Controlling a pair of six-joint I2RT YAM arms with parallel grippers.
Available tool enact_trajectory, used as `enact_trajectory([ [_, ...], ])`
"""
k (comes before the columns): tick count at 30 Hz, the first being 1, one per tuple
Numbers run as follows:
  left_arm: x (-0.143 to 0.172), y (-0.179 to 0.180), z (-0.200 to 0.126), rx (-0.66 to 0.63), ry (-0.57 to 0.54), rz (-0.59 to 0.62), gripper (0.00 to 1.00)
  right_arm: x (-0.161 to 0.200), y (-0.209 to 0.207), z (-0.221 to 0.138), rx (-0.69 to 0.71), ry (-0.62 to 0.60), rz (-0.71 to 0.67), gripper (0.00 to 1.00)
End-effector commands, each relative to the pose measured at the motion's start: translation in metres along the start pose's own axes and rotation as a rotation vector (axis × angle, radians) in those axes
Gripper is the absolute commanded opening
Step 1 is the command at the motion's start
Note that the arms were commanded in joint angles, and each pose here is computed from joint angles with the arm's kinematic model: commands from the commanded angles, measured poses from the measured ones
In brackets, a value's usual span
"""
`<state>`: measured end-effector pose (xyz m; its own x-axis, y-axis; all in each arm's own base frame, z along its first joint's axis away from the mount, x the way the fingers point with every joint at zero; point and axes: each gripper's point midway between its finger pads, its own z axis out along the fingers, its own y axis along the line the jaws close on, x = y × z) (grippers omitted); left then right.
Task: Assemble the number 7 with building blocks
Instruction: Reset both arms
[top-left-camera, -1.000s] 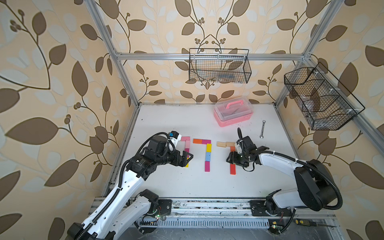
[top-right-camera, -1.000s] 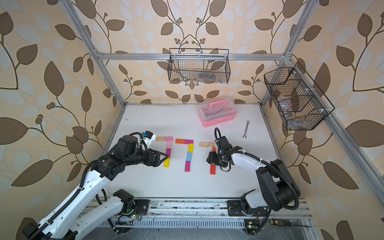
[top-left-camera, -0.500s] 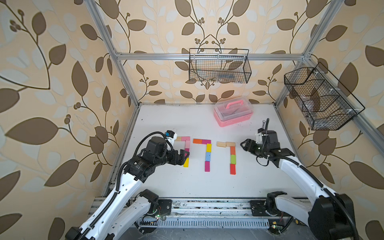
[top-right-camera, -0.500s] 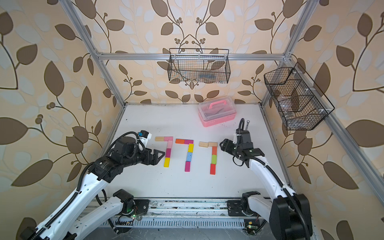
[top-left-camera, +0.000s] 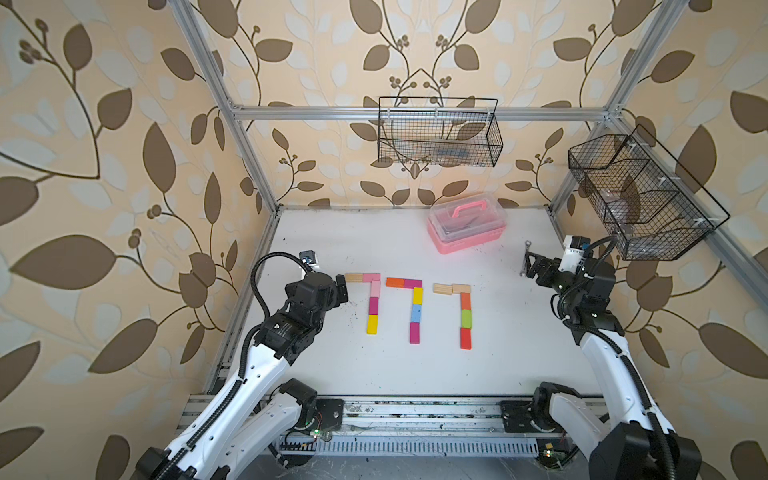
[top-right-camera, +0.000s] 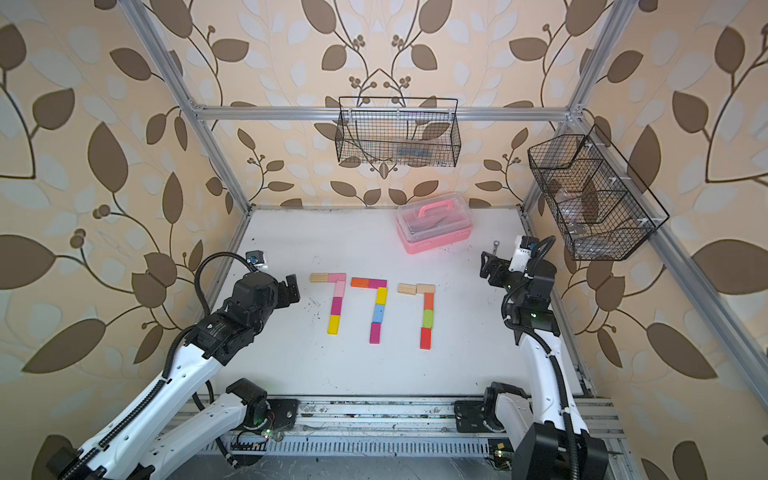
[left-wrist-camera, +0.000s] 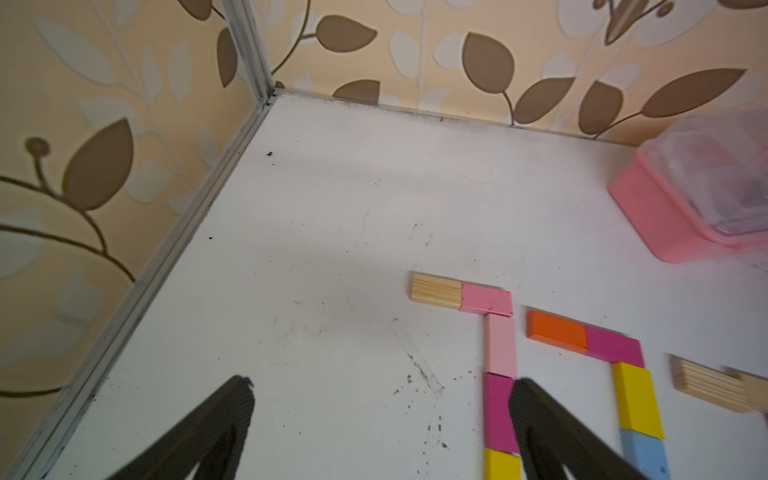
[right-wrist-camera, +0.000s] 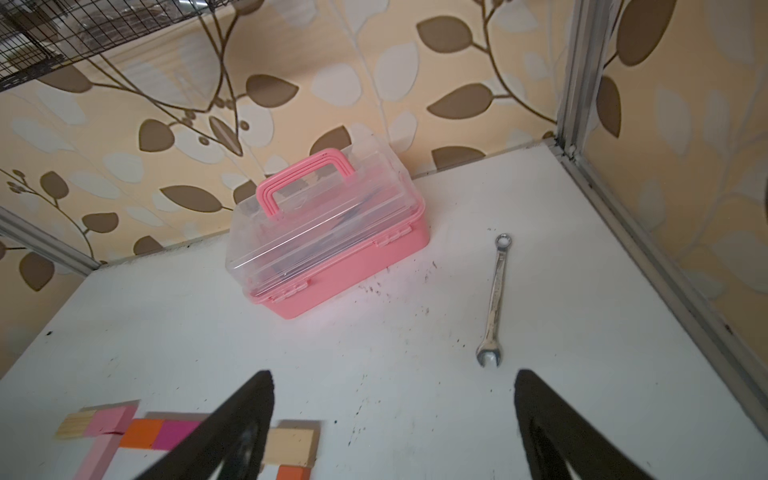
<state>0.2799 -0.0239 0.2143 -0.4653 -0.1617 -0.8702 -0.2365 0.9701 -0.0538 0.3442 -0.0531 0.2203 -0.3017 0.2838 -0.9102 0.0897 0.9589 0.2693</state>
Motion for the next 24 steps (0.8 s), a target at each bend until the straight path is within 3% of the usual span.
enact_trajectory([
  [1,-0.023,0.031,0.009,-0.132,-0.131,-0.083,0.99,-0.005,-0.005,0.005,-0.019,-0.097,-0.133,0.92],
  [7,-0.001,0.069,0.039,-0.187,-0.134,-0.238,0.99,0.036,0.01,0.025,-0.091,-0.069,-0.212,0.92],
  [11,0.006,0.077,0.05,-0.225,-0.152,-0.212,0.99,0.075,0.022,0.038,-0.121,-0.004,-0.215,0.91],
  [16,0.017,0.09,0.073,-0.275,-0.138,-0.162,0.99,0.091,0.038,0.036,-0.172,-0.071,-0.266,0.9],
  [24,0.038,0.063,0.123,-0.145,-0.157,0.002,0.99,0.109,0.045,0.023,-0.165,-0.155,-0.341,0.9],
])
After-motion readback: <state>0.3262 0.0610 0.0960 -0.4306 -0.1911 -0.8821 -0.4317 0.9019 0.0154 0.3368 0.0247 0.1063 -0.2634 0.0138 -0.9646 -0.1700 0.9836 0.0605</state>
